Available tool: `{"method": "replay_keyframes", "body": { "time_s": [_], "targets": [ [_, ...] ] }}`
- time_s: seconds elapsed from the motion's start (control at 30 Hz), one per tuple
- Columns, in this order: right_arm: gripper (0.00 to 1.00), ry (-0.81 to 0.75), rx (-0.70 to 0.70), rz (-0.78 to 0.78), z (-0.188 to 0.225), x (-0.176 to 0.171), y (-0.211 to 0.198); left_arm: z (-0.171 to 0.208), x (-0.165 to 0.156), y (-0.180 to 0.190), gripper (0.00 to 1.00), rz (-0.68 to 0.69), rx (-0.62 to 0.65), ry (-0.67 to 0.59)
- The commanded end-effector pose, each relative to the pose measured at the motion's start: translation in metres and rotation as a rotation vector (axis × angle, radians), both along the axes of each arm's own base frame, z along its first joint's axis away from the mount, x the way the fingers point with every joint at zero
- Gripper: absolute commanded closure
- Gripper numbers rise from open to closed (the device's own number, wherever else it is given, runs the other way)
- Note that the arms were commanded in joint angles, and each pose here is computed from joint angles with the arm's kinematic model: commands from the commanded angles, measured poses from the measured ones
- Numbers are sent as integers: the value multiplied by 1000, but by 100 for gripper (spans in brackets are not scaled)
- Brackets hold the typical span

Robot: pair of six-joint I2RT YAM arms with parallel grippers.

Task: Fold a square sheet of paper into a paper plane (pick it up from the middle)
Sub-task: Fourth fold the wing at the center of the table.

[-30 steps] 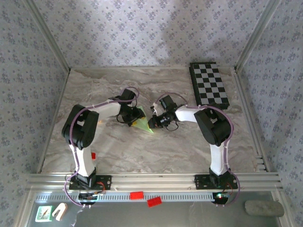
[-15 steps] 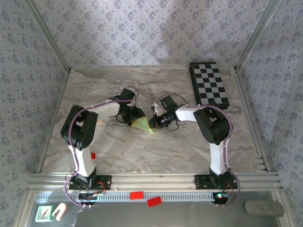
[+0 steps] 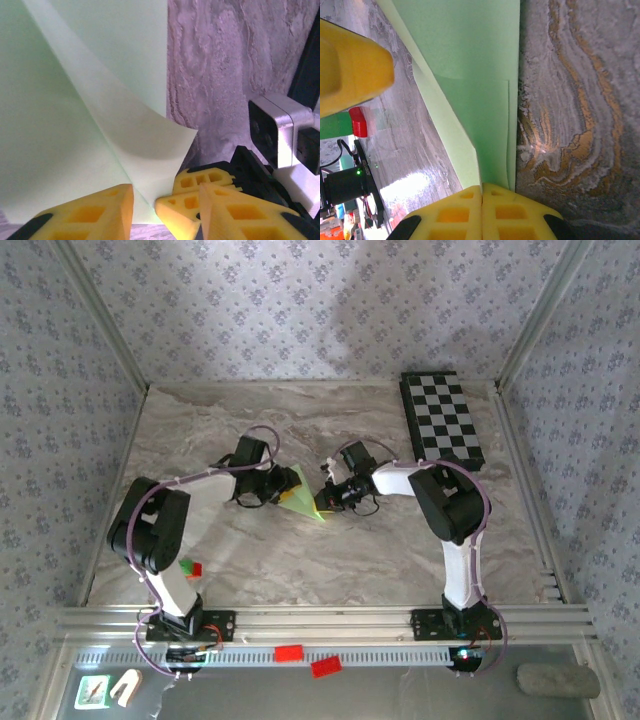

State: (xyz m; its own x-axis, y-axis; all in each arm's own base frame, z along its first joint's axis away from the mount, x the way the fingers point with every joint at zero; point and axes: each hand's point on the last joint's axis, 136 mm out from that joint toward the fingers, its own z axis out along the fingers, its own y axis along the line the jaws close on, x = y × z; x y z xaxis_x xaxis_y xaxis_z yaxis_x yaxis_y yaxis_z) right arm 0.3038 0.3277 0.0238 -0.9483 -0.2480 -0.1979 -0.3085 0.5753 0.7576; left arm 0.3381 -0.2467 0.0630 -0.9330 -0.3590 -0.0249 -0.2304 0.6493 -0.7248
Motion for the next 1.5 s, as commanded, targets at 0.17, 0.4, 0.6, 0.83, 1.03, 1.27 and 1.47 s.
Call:
{"method": "replay_keyframes", "body": {
  "time_s": [0.17,0.4,0.6,0.83,1.03,1.27,1.47],
  "targets": [
    [94,95,-52,-24,-22,-7,-9,-2,11,-20,70,-46,-92,-40],
    [93,99,-54,-28,-23,-7,-10,-14,11,-21,73,-48,-84,-20],
    [91,102,-63,-29,-25,-8,-11,-19,14,-22,73,-43,-81,-13],
    [88,103,-75,-32,-26,-8,-13,-21,16,-22,73,-41,-77,-13],
    [86,84,-55,-27,-12,-8,-12,-21,15,-21,72,-40,-76,-10],
    [85,83,-30,1,8,-15,-11,-21,14,-21,72,-41,-73,-10],
    [85,103,-51,12,5,-23,-15,-21,14,-21,72,-41,-73,-10]
  ]
}}
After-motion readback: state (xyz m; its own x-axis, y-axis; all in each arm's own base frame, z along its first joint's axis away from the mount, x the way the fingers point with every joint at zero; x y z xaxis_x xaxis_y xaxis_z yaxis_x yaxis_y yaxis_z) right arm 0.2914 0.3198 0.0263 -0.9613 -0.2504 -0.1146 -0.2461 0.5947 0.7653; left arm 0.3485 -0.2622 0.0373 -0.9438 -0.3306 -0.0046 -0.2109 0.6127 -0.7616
